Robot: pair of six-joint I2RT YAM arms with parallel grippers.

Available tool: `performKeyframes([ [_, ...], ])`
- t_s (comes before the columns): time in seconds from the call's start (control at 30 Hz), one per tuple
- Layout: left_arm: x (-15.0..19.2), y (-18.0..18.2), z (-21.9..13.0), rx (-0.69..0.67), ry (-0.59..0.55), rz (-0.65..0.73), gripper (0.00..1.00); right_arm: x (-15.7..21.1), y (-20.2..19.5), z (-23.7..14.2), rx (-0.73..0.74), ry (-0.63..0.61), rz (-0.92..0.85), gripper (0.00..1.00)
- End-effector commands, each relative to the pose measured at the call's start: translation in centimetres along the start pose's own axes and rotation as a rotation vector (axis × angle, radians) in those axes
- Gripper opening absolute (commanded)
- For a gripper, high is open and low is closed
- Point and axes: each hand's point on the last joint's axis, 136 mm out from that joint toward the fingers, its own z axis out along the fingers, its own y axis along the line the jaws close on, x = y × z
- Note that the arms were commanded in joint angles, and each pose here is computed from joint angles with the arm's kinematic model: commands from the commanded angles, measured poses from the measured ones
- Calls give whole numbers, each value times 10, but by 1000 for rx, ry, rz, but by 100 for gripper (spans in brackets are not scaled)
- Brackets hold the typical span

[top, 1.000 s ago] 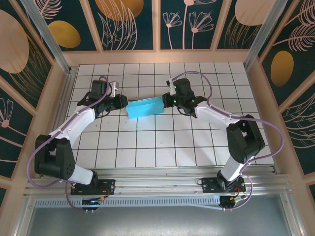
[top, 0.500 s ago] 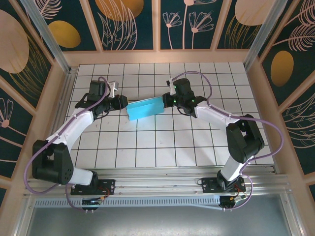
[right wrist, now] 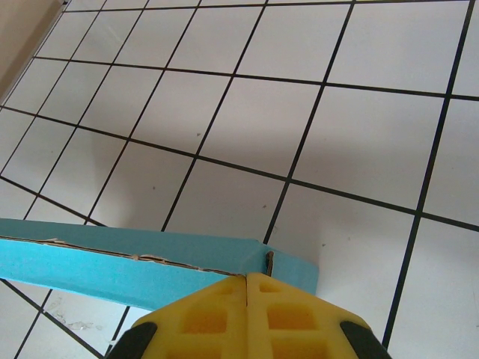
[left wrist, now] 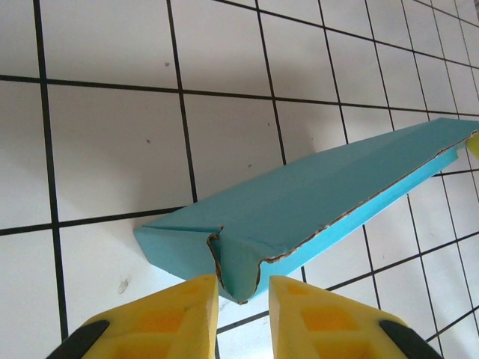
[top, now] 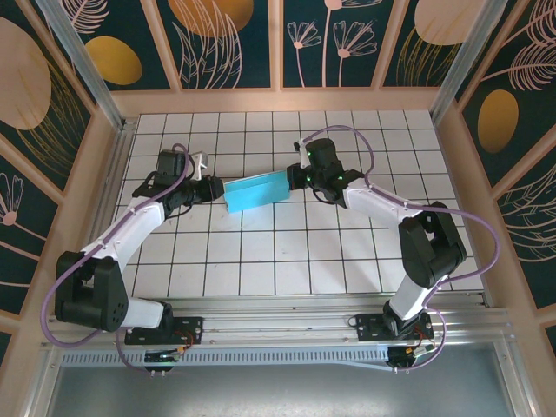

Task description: Fold the paper box

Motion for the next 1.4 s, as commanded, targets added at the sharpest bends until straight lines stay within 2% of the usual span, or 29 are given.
performKeyframes([
  [0.0,2,-5,1,21,15,-14,24,1,-3,7,13,11,-9,0],
  [0.57,-1,-6,9,43,19,-30,11,0,-2,6,7,12,-9,0],
  [0.63,-12,-13,6,56,-2,-20,11,0,-1,6,5,13,-8,0],
  [0.8,-15,-10,4,27,-5,-7,18,-1,-1,6,6,13,-10,0],
  [1.17,-19,-6,7,-4,-6,-2,18,1,-1,6,4,16,-9,0],
  [1.27,-18,1,7,-37,-5,5,26,1,-1,6,3,17,-8,0],
  [1.37,-19,6,5,-69,-15,20,28,1,-1,6,0,17,-8,0],
])
